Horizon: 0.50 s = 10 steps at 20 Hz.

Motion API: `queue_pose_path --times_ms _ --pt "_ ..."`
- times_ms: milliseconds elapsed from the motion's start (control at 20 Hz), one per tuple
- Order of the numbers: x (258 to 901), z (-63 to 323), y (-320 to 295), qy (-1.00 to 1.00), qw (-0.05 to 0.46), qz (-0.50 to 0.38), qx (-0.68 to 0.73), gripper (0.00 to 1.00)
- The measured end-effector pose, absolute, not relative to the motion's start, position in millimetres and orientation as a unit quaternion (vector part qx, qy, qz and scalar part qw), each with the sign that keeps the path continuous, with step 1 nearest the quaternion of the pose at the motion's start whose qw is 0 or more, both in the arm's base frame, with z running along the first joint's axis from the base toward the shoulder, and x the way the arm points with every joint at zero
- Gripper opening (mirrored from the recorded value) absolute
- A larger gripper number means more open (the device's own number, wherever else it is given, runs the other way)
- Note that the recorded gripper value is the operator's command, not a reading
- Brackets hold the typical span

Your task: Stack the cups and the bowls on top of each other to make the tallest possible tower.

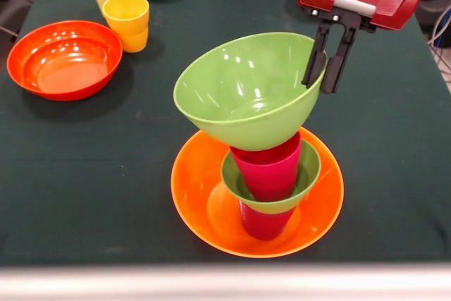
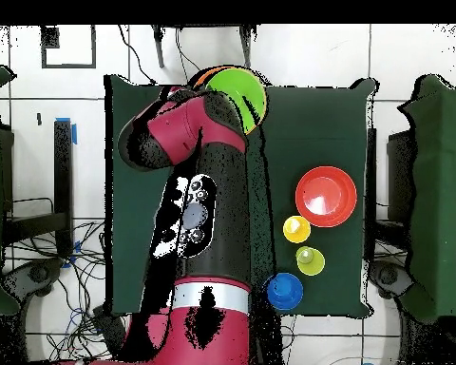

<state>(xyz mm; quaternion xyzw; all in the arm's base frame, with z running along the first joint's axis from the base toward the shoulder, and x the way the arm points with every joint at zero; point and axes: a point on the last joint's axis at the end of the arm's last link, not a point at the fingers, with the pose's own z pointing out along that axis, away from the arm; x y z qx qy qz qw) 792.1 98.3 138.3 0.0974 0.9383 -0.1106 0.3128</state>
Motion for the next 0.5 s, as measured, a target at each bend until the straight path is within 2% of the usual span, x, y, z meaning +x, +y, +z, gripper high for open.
queue_pose_path --times_ms 350,400,500 --pt "792.2 138.5 98.2 0.938 0.313 -0.111 0.097 0.00" --pt "792.3 138.6 98.2 0.938 0.313 -0.111 0.097 1.00" --pt "792.5 138.7 98.2 0.938 0.313 -0.111 0.097 1.00"
